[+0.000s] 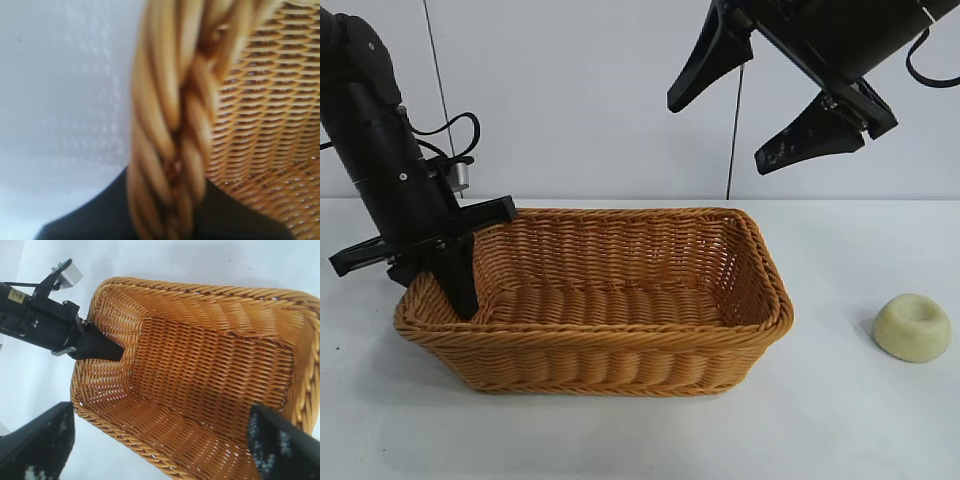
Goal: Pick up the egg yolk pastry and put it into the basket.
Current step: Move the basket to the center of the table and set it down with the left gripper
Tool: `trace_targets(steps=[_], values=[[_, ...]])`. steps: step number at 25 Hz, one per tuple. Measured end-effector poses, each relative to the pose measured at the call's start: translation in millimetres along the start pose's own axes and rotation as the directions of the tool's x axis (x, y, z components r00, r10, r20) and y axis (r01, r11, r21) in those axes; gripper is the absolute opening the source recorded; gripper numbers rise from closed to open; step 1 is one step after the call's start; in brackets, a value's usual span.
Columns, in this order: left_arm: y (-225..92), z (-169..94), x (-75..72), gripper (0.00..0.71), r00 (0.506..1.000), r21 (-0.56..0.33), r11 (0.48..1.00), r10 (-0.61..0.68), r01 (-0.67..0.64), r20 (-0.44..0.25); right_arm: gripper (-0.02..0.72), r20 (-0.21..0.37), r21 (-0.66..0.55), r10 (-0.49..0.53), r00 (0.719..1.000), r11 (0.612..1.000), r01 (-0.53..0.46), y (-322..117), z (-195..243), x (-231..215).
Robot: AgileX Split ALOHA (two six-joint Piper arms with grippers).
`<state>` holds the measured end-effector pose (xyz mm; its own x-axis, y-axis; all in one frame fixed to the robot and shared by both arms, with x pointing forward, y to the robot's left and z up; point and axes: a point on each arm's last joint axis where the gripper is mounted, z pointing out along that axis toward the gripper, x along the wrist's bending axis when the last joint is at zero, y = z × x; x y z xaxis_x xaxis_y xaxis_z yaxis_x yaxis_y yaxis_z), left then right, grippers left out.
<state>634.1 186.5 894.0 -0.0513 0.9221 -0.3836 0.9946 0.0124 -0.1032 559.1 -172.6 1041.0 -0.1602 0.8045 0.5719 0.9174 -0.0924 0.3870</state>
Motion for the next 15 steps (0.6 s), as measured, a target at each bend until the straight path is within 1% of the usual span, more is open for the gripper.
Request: trace_targets(steps=[2, 3, 4, 5, 7, 8, 10, 13, 15], values=[[0, 0, -1.1, 0.323, 1.000, -0.001, 1.000, -0.005, 0.005, 0.011, 0.666, 0.000, 0.000, 0.000, 1.000, 1.000, 0.000, 0, 0, 0], [0, 0, -1.1, 0.438, 1.000, -0.001, 1.000, -0.005, 0.005, 0.012, 0.666, 0.000, 0.000, 0.000, 1.000, 1.000, 0.000, 0, 0, 0], [0, 0, -1.2, 0.537, 1.000, -0.001, 1.000, -0.005, 0.005, 0.013, 0.666, 0.000, 0.000, 0.000, 1.000, 1.000, 0.000, 0, 0, 0], [0, 0, -1.4, 0.597, 1.000, -0.002, 1.000, -0.005, 0.005, 0.013, 0.666, 0.000, 0.000, 0.000, 1.000, 1.000, 0.000, 0, 0, 0], [1, -2, -2.4, 0.654, 1.000, -0.006, 1.000, -0.002, 0.002, 0.015, 0.666, 0.000, 0.000, 0.000, 1.000, 1.000, 0.000, 0, 0, 0], [2, -3, -3.4, 0.669, 1.000, -0.007, 1.000, 0.001, -0.001, 0.017, 0.666, 0.000, 0.000, 0.000, 1.000, 1.000, 0.000, 0, 0, 0], [4, -9, -7.1, 0.683, 1.000, -0.001, 1.000, 0.014, -0.014, 0.024, 0.666, 0.000, 0.000, 0.000, 1.000, 1.000, 0.000, 0, 0, 0], [10, -25, -17.3, 0.692, 0.998, 0.012, 0.999, 0.047, -0.047, 0.041, 0.666, 0.000, 0.000, 0.000, 1.000, 1.000, 0.000, 0, 0, 0], [14, -43, -26.4, 0.692, 0.996, -0.014, 0.997, 0.082, -0.081, 0.047, 0.666, 0.000, 0.000, 0.000, 1.000, 1.000, 0.000, 0, 0, 0]])
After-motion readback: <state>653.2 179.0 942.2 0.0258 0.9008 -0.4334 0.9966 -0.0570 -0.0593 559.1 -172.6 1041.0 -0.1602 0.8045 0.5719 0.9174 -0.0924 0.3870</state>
